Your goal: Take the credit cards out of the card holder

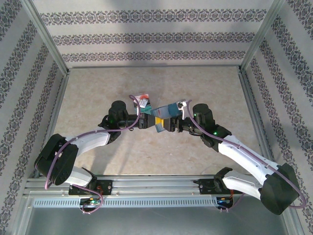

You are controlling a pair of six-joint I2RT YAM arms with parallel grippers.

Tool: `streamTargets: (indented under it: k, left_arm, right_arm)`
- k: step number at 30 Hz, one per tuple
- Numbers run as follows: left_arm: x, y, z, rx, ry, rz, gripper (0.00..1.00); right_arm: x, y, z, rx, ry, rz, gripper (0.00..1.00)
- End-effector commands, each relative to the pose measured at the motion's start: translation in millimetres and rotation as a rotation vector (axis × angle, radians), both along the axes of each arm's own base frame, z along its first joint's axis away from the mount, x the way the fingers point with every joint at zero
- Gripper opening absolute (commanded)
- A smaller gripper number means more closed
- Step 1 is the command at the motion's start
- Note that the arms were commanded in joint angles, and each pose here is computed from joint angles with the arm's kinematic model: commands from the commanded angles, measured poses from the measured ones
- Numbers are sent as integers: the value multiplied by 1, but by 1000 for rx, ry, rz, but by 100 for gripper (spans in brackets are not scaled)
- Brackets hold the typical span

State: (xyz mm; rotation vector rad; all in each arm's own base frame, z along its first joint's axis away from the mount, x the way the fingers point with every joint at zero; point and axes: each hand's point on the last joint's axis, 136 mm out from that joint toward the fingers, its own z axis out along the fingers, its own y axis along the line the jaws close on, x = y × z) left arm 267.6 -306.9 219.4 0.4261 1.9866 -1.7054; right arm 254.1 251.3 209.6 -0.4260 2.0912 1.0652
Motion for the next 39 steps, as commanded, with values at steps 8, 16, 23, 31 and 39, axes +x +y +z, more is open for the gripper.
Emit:
streamTargets:
  k: [8, 16, 23, 31, 39]
  left_arm:
    - [-2, 0, 53, -98, -161, -23, 4]
    - [-3, 5, 46, -50, -164, -8, 2]
    - [-2, 12, 38, 31, -165, 23, 0]
    - [-1, 12, 40, 44, -178, 22, 0]
    - [-1, 13, 29, 76, -160, 28, 0]
  right_arm:
    - [-4, -7, -14, -35, 9, -27, 45]
    - [10, -40, -10, -49, -4, -203, 56]
    - [2, -50, 7, -20, -24, -204, 71]
    - [-13, -44, 28, -81, -96, -153, 84]
    - [-8, -100, 61, -137, -163, -417, 83]
